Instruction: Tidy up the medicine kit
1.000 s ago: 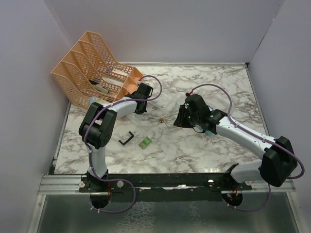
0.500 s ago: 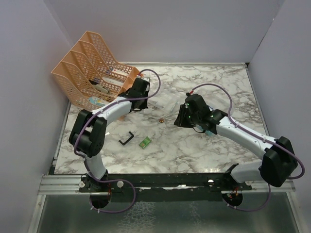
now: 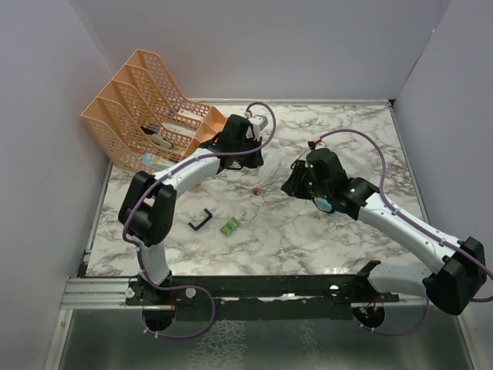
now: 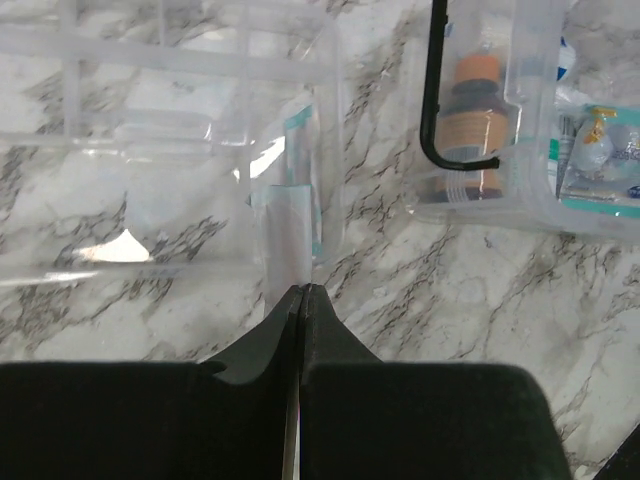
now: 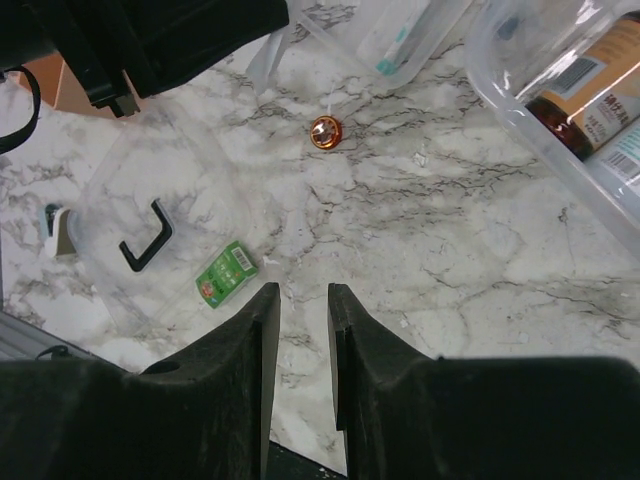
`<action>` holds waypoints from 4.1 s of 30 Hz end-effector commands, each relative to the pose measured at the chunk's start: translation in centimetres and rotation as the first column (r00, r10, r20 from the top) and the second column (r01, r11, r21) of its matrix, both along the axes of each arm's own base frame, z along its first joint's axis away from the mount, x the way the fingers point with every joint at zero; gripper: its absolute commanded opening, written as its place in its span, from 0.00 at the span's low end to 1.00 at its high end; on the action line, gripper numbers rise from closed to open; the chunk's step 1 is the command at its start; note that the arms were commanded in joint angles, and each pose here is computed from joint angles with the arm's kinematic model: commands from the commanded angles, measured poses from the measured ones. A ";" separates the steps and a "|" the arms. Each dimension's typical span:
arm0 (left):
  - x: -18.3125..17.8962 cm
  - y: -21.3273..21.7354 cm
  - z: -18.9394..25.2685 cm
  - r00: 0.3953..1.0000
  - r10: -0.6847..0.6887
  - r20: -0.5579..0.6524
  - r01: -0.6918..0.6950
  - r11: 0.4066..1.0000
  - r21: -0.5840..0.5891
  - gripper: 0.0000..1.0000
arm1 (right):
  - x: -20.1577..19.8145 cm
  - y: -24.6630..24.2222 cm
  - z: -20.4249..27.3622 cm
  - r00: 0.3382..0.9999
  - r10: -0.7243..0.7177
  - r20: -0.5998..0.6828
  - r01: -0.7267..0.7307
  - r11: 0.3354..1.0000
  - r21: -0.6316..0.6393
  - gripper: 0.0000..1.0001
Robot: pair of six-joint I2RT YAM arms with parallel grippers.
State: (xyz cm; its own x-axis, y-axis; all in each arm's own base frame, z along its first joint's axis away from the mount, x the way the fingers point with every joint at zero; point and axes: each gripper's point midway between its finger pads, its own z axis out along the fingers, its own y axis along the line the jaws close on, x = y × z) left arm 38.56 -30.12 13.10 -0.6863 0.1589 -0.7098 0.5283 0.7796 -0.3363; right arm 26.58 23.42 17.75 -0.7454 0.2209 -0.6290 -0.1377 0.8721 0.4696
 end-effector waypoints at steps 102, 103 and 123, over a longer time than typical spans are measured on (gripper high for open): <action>-7.9 13.7 12.2 0.865 0.406 0.293 -0.446 0.892 0.079 0.76 | 2.7 5.0 -2.9 0.992 0.121 0.024 -0.112 0.967 -0.230 0.64; -8.2 14.4 12.5 0.850 0.424 0.312 -0.464 0.884 0.063 0.79 | 2.9 5.4 -3.4 0.993 0.118 0.013 -0.112 0.965 -0.237 0.59; -10.5 17.6 11.3 0.730 0.605 0.318 -0.593 0.792 -0.146 0.92 | 8.1 8.2 -13.3 0.988 -0.095 -0.125 0.040 0.924 -0.380 0.50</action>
